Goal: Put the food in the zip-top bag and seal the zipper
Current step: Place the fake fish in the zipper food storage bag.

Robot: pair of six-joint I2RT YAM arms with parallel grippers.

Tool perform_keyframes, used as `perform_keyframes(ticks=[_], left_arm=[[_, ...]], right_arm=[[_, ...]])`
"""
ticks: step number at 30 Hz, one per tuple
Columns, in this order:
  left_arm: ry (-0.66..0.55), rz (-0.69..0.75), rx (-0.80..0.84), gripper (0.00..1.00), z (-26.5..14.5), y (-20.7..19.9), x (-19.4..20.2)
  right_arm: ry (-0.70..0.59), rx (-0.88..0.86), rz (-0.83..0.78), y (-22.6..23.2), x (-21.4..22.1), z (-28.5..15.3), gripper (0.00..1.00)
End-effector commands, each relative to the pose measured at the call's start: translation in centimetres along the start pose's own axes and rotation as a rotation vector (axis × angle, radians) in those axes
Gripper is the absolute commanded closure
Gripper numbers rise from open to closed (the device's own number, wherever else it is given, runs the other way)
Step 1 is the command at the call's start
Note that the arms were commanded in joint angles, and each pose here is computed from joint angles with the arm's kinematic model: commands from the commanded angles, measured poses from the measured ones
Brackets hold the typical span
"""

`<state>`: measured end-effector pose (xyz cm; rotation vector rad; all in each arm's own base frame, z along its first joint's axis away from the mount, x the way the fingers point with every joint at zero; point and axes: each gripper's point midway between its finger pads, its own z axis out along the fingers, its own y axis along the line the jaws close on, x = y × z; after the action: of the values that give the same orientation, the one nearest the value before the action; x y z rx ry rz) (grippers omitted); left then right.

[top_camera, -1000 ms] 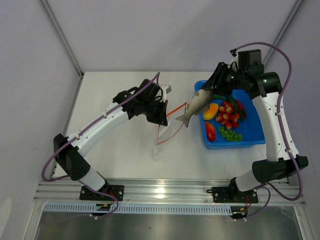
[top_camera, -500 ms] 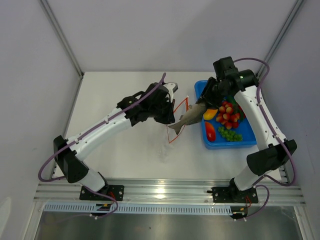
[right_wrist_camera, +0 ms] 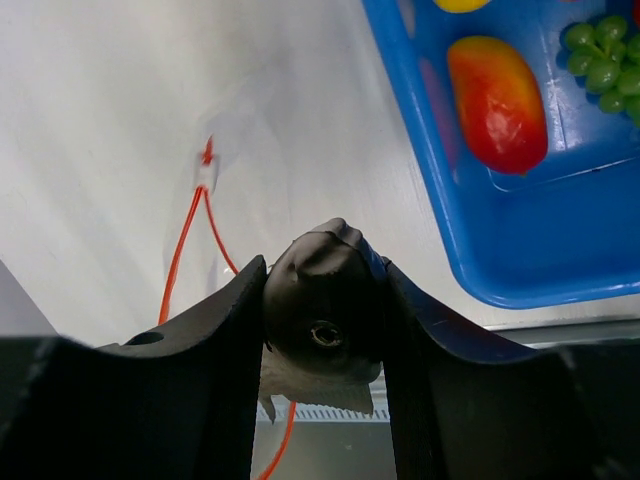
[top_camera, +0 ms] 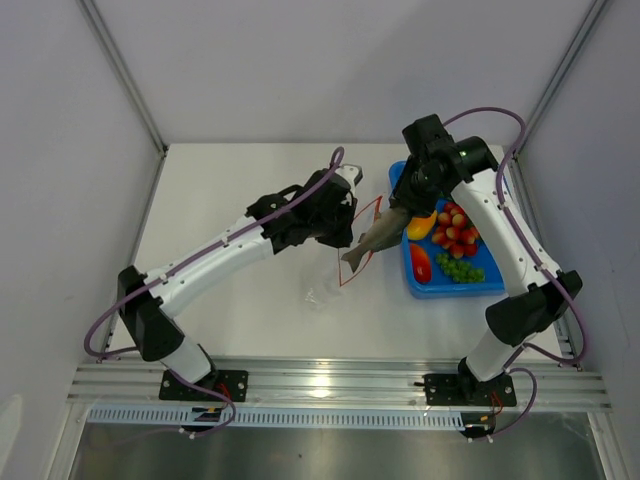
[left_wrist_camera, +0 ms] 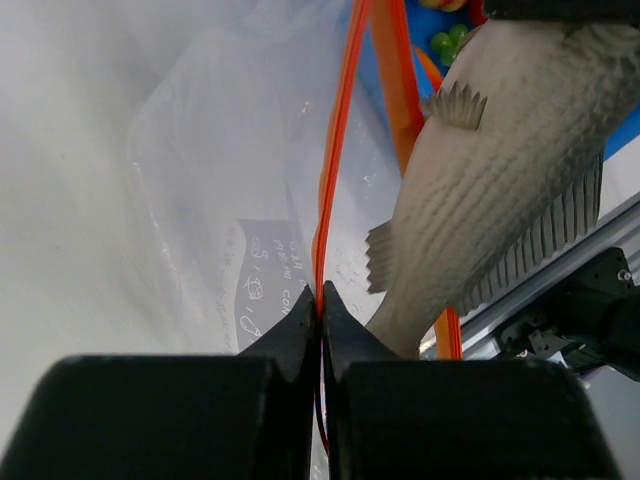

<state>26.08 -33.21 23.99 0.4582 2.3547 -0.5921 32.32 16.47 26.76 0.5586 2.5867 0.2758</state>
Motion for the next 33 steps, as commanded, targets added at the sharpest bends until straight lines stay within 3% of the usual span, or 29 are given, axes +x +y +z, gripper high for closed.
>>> perform_keyframes(ticks=[1, 15, 20, 33], left_arm=[[-0.062, -0.006, -0.03, 0.99, -0.3, -0.8, -2.1], [-0.064, 0.053, -0.093, 1.0, 1.3, -2.0, -2.2], [-0.04, 0.062, -0.128, 0.99, 2.0, -1.4, -1.6], [-0.026, 0.096, -0.143, 0.99, 2.9, -1.1, -1.8]], right_arm=[[0.003, 0.066, -0.009, -1.0, 0.7, -1.4, 1.0], [0.079, 0.081, -0.035, -0.5, 2.7, -0.7, 0.97], [0.032, 0.104, -0.06, -1.3, 2.1, -1.9, 0.98], [0.056, 0.125, -0.107, -3.5, 3.6, -2.6, 0.98]])
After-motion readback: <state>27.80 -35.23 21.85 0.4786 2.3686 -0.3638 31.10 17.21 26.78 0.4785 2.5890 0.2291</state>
